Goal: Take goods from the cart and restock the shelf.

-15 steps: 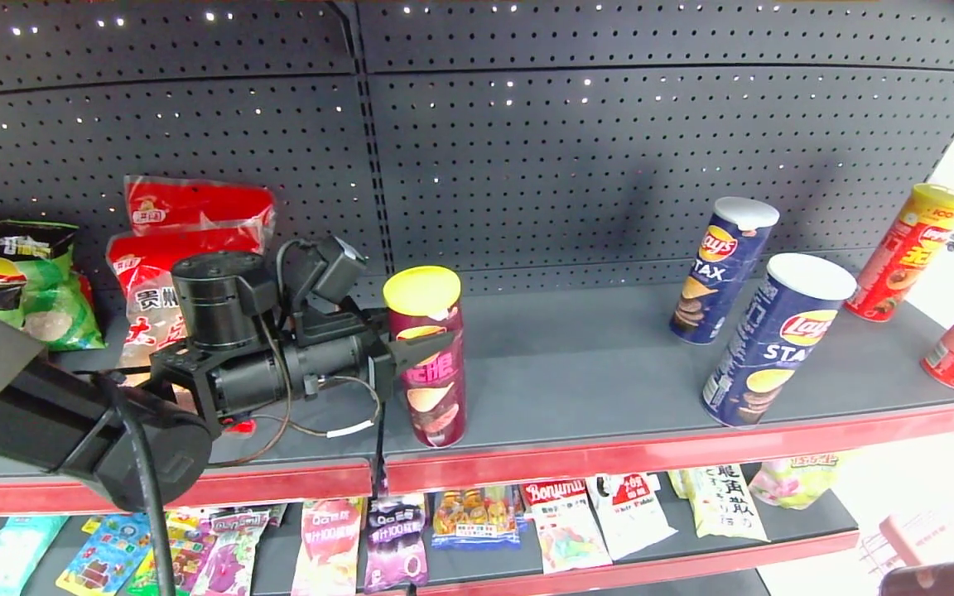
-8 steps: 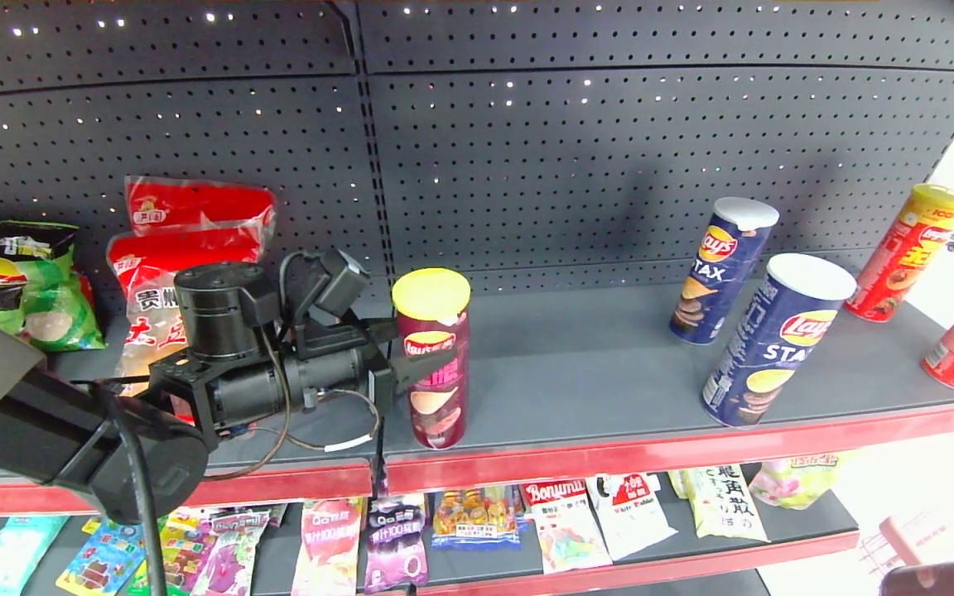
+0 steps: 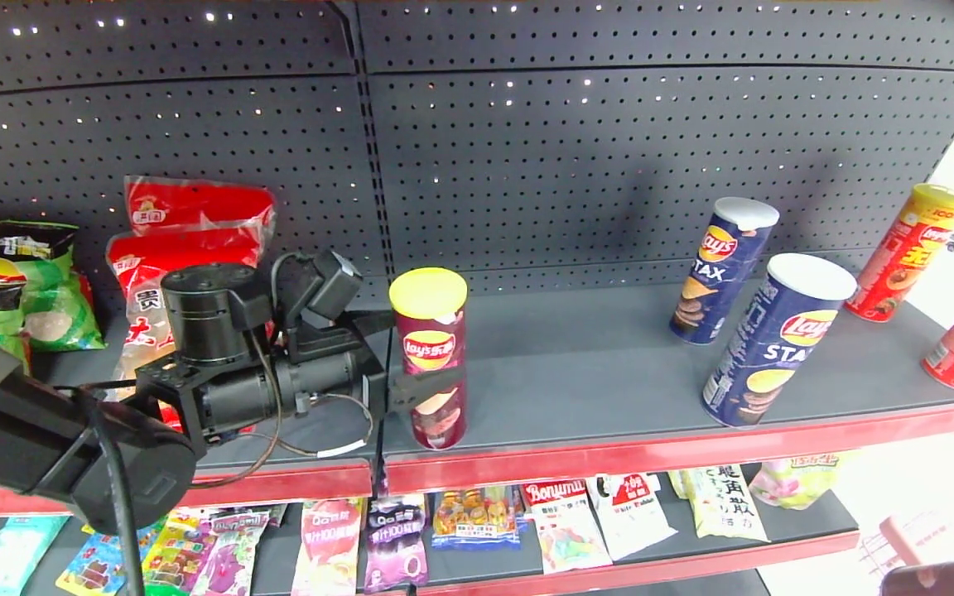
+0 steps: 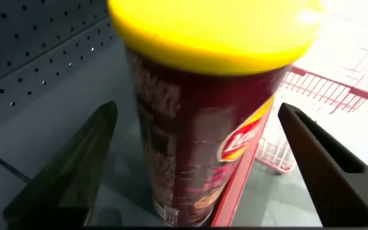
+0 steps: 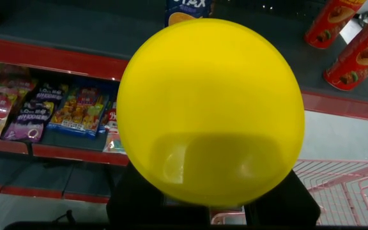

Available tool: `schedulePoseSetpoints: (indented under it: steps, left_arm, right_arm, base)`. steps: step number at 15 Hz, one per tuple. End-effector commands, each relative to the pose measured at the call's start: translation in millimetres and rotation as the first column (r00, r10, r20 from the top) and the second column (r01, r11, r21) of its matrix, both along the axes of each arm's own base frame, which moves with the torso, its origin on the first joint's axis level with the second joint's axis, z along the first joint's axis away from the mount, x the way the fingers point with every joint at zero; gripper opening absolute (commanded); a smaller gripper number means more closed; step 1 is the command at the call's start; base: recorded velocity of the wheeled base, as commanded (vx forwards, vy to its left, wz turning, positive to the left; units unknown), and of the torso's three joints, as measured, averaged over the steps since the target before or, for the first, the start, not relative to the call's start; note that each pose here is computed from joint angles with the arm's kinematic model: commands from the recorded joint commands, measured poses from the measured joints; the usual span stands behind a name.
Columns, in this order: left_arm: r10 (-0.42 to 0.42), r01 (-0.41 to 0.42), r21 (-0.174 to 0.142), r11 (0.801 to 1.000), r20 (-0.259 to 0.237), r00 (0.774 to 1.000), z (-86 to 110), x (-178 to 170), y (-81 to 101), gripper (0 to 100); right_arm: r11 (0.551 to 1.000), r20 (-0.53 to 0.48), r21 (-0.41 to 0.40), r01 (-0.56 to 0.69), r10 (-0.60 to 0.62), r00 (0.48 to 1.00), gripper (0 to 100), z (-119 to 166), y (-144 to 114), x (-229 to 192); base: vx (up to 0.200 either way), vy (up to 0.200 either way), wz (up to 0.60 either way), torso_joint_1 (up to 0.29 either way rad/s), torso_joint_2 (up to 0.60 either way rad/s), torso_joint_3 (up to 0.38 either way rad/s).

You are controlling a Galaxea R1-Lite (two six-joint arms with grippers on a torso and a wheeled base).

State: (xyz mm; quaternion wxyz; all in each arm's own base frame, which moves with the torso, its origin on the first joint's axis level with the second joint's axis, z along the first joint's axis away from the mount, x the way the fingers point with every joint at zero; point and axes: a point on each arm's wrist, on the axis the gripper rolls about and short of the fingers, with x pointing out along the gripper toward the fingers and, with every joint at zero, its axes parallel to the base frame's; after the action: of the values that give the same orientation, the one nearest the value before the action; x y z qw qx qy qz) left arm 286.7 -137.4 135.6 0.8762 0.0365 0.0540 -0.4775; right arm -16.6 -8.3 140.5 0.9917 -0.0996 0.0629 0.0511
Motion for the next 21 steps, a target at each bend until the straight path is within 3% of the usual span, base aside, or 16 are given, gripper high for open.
schedulePoseSetpoints:
  steps: [1, 5, 9, 12, 14, 18, 19, 21]
  left_arm:
    - [-0.002, 0.003, -0.022, 1.0, 0.043, 0.999, 15.1, -5, 2.6, 100]
    - [0.0, 0.004, -0.047, 0.999, 0.094, 0.996, 32.0, -7, 10.9, 100]
    - [0.037, -0.022, -0.082, 0.996, 0.181, 0.983, 56.1, 9, 19.3, 100]
    - [0.03, -0.01, -0.096, 0.995, 0.207, 0.978, 66.4, 10, 20.2, 100]
    - [0.028, -0.003, -0.134, 0.991, 0.185, 0.982, 74.7, 4, 21.3, 100]
    - [0.079, -0.05, -0.152, 0.987, 0.192, 0.978, 83.1, 2, 33.3, 100]
    - [0.133, -0.106, -0.151, 0.983, 0.183, 0.974, 88.1, 1, 44.2, 100]
    - [0.284, -0.267, -0.134, 0.954, 0.126, 0.95, 99.0, -9, 65.0, 100]
  right_arm:
    - [1.0, -0.002, 0.0, -0.001, 0.001, 1.0, 0, 1, 0, 1]
    - [1.0, -0.007, -0.003, -0.001, 0.001, 1.0, 0, 1, 0, 1]
    - [1.0, -0.002, -0.002, -0.001, 0.001, 1.0, 0, 2, 0, 1]
    - [1.0, -0.002, 0.0, -0.001, 0.001, 1.0, 0, 1, 0, 1]
    - [1.0, -0.004, -0.002, -0.001, 0.001, 1.0, 0, 1, 0, 1]
    - [1.0, -0.013, -0.004, -0.007, 0.007, 1.0, 0, 3, 1, 3]
    - [1.0, -0.022, -0.006, -0.009, 0.008, 1.0, 0, 7, 2, 6]
    - [1.0, -0.044, -0.011, -0.01, 0.01, 0.999, 0, 17, 3, 12]
  base:
    - [0.0, 0.0, 0.0, 0.0, 0.0, 0.0]
    - [0.0, 0.0, 0.0, 0.0, 0.0, 0.0]
    - [0.0, 0.0, 0.0, 0.0, 0.0, 0.0]
    - [0.0, 0.0, 0.0, 0.0, 0.0, 0.0]
    - [0.0, 0.0, 0.0, 0.0, 0.0, 0.0]
    - [0.0, 0.0, 0.0, 0.0, 0.0, 0.0]
    - [0.0, 0.0, 0.0, 0.0, 0.0, 0.0]
    - [0.0, 0.0, 0.0, 0.0, 0.0, 0.0]
